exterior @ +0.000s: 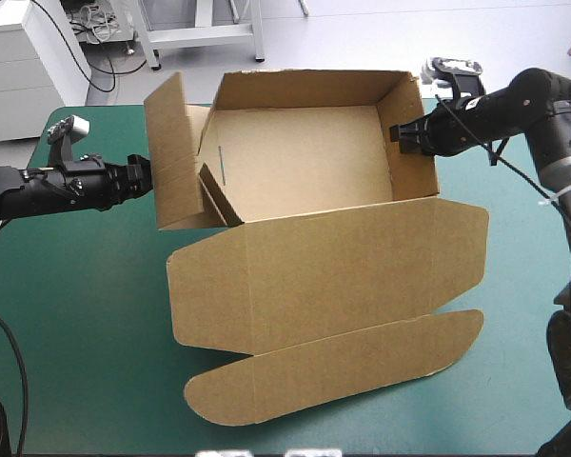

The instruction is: Fold the box

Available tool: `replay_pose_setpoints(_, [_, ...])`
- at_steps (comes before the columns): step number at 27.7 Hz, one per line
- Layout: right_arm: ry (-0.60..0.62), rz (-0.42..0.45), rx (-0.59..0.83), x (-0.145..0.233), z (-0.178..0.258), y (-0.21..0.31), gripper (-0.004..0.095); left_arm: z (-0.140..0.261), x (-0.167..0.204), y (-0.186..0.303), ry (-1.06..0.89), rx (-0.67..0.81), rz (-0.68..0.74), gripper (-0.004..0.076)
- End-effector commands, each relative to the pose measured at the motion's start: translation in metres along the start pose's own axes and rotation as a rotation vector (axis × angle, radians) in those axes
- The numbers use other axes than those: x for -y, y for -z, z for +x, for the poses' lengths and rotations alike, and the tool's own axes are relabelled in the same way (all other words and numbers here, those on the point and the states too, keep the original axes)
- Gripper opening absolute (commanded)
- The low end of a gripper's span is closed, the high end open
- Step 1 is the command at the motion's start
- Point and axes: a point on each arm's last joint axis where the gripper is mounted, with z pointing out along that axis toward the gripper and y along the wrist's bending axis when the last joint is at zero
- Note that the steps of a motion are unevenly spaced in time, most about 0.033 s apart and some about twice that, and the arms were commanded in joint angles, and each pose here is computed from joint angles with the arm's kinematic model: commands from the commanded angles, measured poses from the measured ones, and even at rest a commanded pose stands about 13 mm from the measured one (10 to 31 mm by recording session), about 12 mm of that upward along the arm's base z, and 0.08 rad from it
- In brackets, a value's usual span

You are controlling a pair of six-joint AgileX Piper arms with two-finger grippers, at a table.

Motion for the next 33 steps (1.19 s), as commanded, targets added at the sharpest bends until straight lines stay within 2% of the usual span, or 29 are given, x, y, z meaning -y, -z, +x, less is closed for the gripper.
replay_pose_setpoints(1, [-0.001,-0.003,0.094,-0.015,-0.011,0.005,-0.0019,-0.006,0.024,0.012,-0.031,0.062,0.105,0.0637])
replay_pose_setpoints(6, [-0.002,-0.044,0.072,-0.033,-0.012,-0.032,-0.0019,-0.002,0.027,0.012,-0.045,0.016,0.134,0.0637])
replay_pose_setpoints(17, [0.006,-0.097,0.032,-0.061,-0.007,-0.080,-0.0019,0.001,0.030,0.012,-0.065,-0.021,0.169,0.0637])
replay_pose_setpoints(25, [-0.022,-0.153,0.056,-0.076,-0.007,-0.087,-0.0019,0.002,0.029,0.012,-0.070,-0.028,0.157,0.0637])
replay_pose_setpoints(30, [0.024,-0.175,0.040,-0.097,-0.001,-0.092,-0.0019,0.005,0.025,0.012,-0.085,-0.057,0.112,0.0632])
replay_pose_setpoints(33, [0.064,-0.183,0.048,-0.112,0.002,-0.095,-0.0017,0.006,0.023,0.012,-0.084,-0.070,0.093,0.0593])
